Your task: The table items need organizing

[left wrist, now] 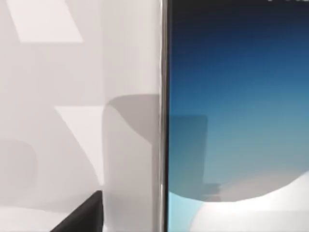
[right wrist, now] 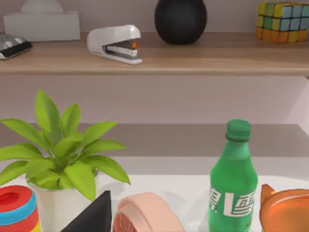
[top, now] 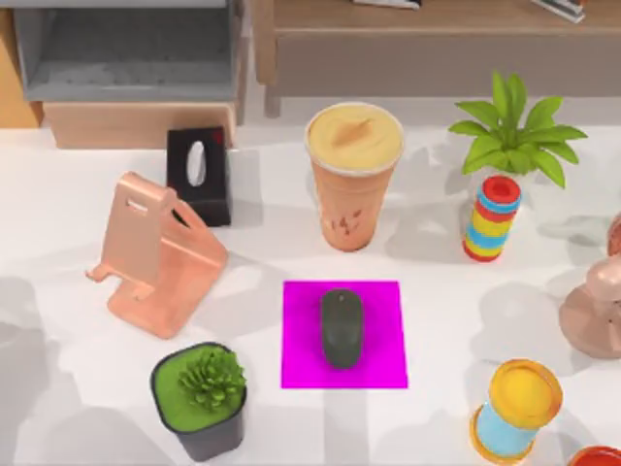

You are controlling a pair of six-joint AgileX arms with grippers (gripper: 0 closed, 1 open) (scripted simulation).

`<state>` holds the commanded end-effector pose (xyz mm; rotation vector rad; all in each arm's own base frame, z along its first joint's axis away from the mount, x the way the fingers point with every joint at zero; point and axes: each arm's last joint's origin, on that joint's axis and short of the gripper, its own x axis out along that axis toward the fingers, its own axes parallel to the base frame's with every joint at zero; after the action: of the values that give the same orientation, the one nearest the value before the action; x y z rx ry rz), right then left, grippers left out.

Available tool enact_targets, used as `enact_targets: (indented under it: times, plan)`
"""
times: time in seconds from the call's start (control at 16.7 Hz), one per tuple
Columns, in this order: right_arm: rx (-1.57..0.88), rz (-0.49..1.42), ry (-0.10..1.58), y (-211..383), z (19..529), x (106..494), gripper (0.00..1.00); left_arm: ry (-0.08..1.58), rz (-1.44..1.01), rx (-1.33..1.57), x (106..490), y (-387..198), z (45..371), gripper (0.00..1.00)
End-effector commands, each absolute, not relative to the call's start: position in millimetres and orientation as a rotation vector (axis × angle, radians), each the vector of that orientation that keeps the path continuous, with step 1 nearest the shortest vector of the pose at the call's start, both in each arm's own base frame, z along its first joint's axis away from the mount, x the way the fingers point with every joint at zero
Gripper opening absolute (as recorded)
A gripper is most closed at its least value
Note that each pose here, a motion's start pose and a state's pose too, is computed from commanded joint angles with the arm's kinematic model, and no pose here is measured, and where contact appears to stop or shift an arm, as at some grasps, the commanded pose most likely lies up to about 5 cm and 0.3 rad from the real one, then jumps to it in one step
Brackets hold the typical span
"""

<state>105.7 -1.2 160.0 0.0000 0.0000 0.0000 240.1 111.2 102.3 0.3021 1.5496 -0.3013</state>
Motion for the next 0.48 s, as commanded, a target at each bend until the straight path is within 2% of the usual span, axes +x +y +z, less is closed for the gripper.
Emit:
enact_targets:
  times: [0.18,0.48]
  plan:
    - [0.000,0.000,0.000,-1.2,160.0,105.7,1.00,1.550,-0.301,0.302,240.1,111.2,102.3,1.00]
    - [0.000,0.000,0.000,-1.2,160.0,105.7,1.00,1.550,-0.301,0.302,240.1,111.2,102.3,0.62]
